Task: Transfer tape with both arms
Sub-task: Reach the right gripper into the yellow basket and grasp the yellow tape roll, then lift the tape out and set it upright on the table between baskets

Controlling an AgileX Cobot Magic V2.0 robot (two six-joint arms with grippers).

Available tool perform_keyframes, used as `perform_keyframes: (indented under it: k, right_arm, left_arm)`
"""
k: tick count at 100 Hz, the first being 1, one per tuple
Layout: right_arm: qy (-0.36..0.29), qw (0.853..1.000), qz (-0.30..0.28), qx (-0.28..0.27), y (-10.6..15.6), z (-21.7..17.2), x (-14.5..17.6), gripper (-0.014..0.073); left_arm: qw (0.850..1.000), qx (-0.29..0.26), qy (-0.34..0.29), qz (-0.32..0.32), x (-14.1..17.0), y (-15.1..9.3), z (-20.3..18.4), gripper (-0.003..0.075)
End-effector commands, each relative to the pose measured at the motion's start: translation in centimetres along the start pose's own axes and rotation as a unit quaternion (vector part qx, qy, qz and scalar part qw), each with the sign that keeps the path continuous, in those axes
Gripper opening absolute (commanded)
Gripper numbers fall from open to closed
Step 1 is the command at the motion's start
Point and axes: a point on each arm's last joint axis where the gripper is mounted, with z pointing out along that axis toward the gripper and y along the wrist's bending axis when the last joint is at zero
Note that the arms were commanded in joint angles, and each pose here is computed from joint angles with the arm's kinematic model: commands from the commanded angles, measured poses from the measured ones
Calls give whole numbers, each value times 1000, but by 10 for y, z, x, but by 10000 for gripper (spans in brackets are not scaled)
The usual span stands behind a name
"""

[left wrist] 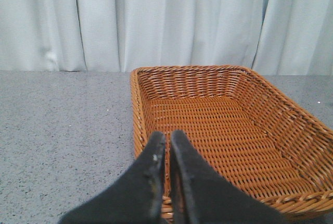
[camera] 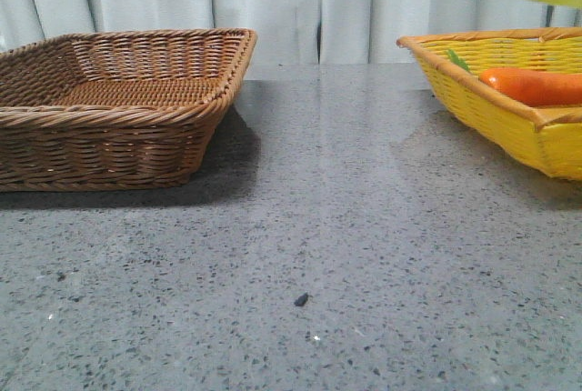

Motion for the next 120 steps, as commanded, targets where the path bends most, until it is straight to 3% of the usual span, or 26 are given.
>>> perform_keyframes:
  k: [1, 25, 47, 72, 91, 107, 120]
  right_arm:
    - [-55, 998, -34, -26, 24, -25, -4, -66]
    - [-35, 992, -82, -84, 73, 5, -9, -66]
    - [0, 991, -97, -89, 89, 42, -13, -58]
    - [36, 991, -94, -86, 92, 77, -15, 127]
    - [25, 992, -93, -87, 93, 78, -17, 160]
    - [25, 992, -93, -87, 93, 77, -17, 295]
    - [26, 992, -93, -87, 93, 76, -17, 363]
  left_arm:
    - [999, -3, -51, -10, -19, 0, 0, -21]
    - [999, -3, -51, -10, -19, 0, 0, -21]
    - [999, -3, -51, -10, -19, 0, 0, -21]
    - [999, -3, -51, -10, -19, 0, 0, -21]
    - [999, -3, -51, -10, -19, 0, 0, -20]
    - [999, -2, -42, -10, -17, -1, 1, -15]
    - [999, -1, -35, -12, -16, -1, 1, 81]
